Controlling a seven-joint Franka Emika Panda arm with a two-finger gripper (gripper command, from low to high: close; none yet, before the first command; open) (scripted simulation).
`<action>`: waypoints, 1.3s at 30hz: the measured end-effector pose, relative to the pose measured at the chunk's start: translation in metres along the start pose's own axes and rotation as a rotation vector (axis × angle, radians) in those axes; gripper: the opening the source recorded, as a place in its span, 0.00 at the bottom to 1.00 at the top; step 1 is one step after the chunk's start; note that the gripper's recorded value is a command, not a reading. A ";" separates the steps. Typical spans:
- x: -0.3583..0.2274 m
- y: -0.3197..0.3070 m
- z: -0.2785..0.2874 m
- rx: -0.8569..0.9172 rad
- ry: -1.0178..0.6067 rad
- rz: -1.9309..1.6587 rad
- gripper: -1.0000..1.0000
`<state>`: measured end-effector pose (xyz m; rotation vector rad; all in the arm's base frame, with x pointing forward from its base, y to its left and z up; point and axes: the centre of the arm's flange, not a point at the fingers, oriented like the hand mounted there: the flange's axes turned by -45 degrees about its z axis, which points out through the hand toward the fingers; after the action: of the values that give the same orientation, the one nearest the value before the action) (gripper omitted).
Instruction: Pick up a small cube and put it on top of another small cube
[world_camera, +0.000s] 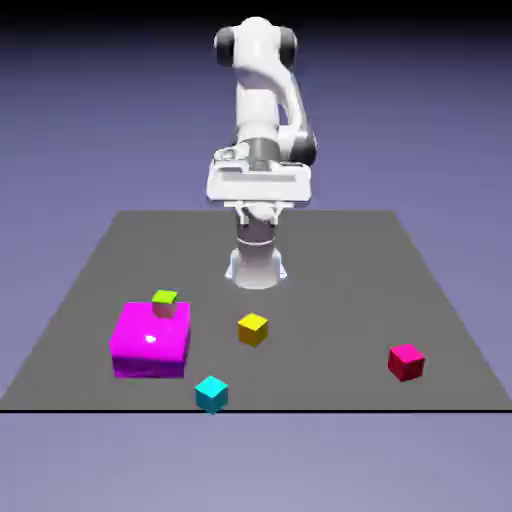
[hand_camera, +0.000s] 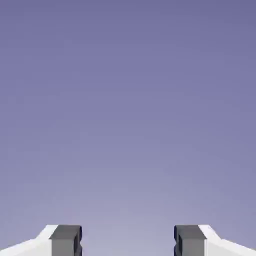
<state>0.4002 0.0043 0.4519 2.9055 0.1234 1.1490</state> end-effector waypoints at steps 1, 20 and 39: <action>0.003 0.001 0.010 0.008 -0.036 -0.022 0.50; -0.014 0.018 0.219 0.111 -0.733 -0.511 0.50; -0.119 0.051 0.365 0.117 -1.237 -0.894 0.00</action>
<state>0.5667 -0.0499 0.1061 2.5041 1.2215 -0.7570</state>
